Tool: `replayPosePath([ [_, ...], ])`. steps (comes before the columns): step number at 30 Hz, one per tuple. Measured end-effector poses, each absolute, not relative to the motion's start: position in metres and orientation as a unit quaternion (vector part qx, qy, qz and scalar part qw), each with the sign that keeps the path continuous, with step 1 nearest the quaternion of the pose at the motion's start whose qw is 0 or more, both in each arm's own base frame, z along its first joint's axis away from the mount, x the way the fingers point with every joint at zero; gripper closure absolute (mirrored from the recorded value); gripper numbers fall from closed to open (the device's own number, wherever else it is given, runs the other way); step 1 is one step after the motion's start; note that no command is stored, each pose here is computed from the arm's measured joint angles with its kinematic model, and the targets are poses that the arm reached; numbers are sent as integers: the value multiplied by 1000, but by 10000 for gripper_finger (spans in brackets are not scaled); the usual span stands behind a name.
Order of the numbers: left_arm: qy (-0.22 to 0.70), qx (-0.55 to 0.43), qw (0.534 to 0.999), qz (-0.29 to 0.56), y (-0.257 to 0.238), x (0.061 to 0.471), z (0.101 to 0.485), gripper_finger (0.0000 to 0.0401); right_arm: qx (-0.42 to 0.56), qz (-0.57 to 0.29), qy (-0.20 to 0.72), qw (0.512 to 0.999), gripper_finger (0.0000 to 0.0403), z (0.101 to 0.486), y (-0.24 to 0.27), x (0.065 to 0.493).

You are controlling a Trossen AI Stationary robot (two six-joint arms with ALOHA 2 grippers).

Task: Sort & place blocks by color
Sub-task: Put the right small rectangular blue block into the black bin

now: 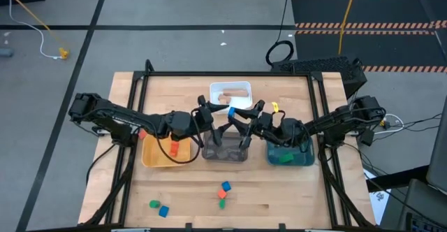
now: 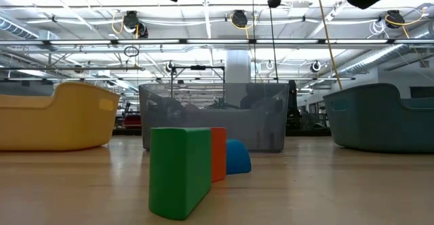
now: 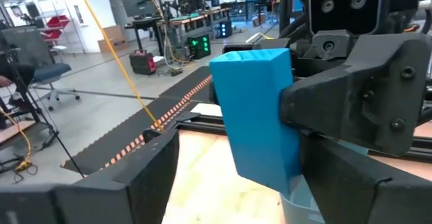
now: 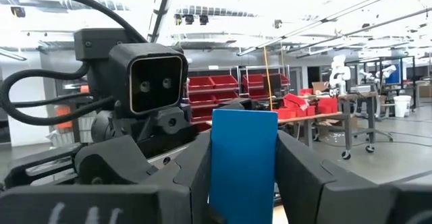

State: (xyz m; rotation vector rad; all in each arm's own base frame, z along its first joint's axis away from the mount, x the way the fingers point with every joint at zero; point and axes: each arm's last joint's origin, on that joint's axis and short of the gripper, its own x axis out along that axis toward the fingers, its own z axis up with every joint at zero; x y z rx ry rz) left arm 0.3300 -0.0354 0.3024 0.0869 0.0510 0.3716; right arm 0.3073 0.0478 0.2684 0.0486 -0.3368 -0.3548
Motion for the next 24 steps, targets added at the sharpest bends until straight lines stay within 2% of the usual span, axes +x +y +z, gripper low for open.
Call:
replayPosePath([
  [3,25,42,982,182,-36,330,302,154,24,-176,-166,970,282,268,48,307],
  [9,26,41,983,178,-36,330,302,268,34,-182,-165,969,282,268,47,307],
  [12,28,42,981,185,-35,330,302,309,36,-193,-163,967,282,268,47,307],
  [17,37,44,981,183,-35,329,300,326,36,-203,-155,966,266,266,47,307],
  [24,48,48,984,164,-37,330,298,338,26,-214,-124,969,191,262,47,308],
])
